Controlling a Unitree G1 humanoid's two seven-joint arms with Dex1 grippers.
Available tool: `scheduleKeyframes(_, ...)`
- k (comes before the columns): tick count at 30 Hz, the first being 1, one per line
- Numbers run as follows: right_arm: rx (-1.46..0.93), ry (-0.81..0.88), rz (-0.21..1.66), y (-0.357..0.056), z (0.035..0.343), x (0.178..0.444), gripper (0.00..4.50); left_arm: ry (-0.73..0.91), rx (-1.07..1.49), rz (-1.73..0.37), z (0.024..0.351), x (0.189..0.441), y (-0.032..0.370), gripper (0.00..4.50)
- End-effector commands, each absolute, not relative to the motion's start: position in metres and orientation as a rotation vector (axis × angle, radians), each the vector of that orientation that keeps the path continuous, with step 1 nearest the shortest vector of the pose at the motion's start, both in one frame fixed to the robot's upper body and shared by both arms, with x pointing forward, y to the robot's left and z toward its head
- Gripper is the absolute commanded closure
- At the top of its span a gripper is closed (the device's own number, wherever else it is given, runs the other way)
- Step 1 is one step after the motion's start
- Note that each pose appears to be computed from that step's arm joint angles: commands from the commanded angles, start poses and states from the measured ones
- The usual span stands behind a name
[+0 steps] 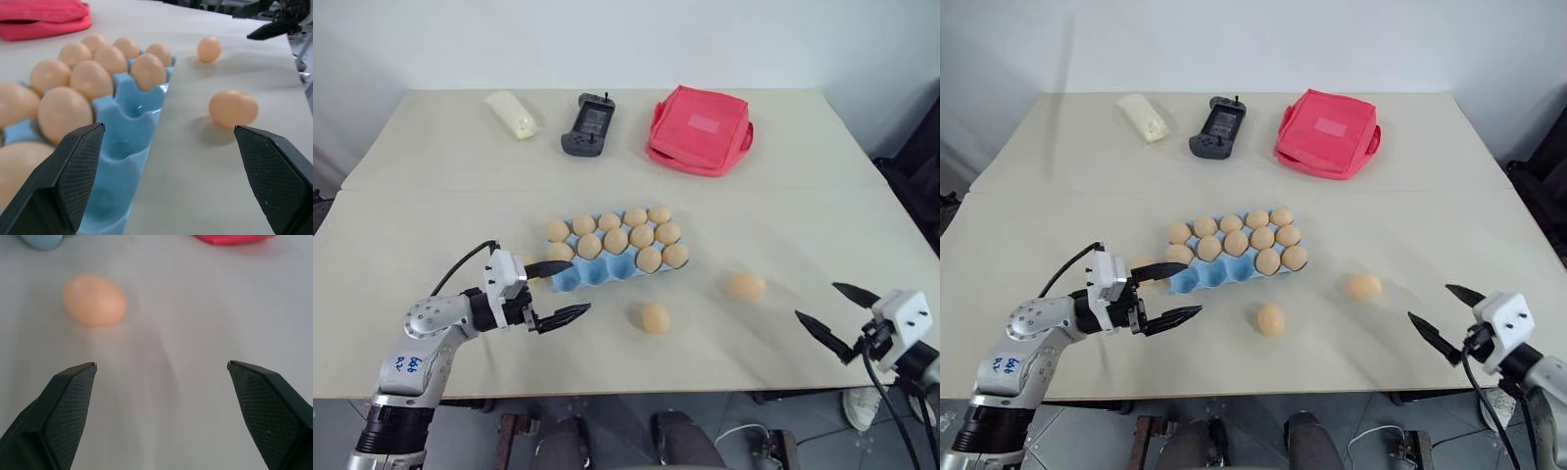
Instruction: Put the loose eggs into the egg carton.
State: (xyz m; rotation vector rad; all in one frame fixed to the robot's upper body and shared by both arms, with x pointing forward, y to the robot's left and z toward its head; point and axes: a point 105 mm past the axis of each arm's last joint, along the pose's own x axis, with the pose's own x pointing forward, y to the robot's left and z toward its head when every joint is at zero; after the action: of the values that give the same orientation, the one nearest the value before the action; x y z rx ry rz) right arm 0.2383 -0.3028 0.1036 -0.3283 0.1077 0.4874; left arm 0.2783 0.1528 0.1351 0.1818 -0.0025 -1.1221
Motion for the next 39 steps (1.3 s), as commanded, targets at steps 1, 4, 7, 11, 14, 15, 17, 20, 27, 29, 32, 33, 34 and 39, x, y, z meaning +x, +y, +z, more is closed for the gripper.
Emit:
scheduleKeyframes(1, -0.323, 0.079, 0.534, -0.301, 0.118, 0.24, 0.02, -0.037, 0.196, -1.131, 0.142, 0.28, 0.152, 0.0)
scheduleKeyframes(4, -0.311, 0.04, 0.611, -0.283, 0.129, 0.258, 0.02, -0.04, 0.19, -1.124, 0.143, 0.281, 0.152, 0.0)
scheduleKeyframes(7, -0.288, 0.05, 0.712, -0.263, 0.131, 0.272, 0.02, -0.046, 0.186, -1.11, 0.144, 0.28, 0.154, 0.0)
scheduleKeyframes(11, -0.259, 0.064, 0.814, -0.243, 0.129, 0.292, 0.02, -0.053, 0.191, -1.083, 0.144, 0.279, 0.157, 0.0)
scheduleKeyframes(14, -0.266, 0.103, 0.873, -0.234, 0.121, 0.305, 0.02, -0.056, 0.197, -1.067, 0.145, 0.276, 0.16, 0.0)
scheduleKeyframes(15, -0.275, 0.114, 0.888, -0.232, 0.118, 0.308, 0.02, -0.058, 0.197, -1.064, 0.146, 0.275, 0.161, 0.0)
scheduleKeyframes(17, -0.293, 0.151, 0.937, -0.226, 0.109, 0.312, 0.02, -0.061, 0.201, -1.05, 0.148, 0.273, 0.164, 0.0)
scheduleKeyframes(20, -0.299, 0.168, 0.959, -0.222, 0.102, 0.318, 0.19, -0.057, 0.204, -1.028, 0.149, 0.268, 0.17, 0.0)
scheduleKeyframes(27, -0.281, 0.134, 1.016, -0.211, 0.107, 0.325, 2.23, -0.048, 0.208, -0.984, 0.149, 0.261, 0.18, 0.0)
scheduleKeyframes(29, -0.273, 0.101, 1.059, -0.2, 0.117, 0.325, 2.36, -0.045, 0.21, -0.967, 0.149, 0.26, 0.184, 0.0)
scheduleKeyframes(32, -0.266, 0.033, 1.131, -0.176, 0.136, 0.321, 2.36, -0.039, 0.206, -0.938, 0.148, 0.259, 0.189, 0.0)
scheduleKeyframes(33, -0.258, 0.009, 1.158, -0.165, 0.143, 0.319, 2.36, -0.035, 0.205, -0.929, 0.147, 0.258, 0.191, 0.0)
scheduleKeyframes(34, -0.245, -0.021, 1.206, -0.143, 0.153, 0.318, 2.36, -0.025, 0.202, -0.916, 0.144, 0.256, 0.194, 0.0)
scheduleKeyframes(39, -0.219, -0.093, 1.326, -0.077, 0.177, 0.313, 2.36, 0.015, 0.189, -0.876, 0.134, 0.247, 0.204, 0.0)
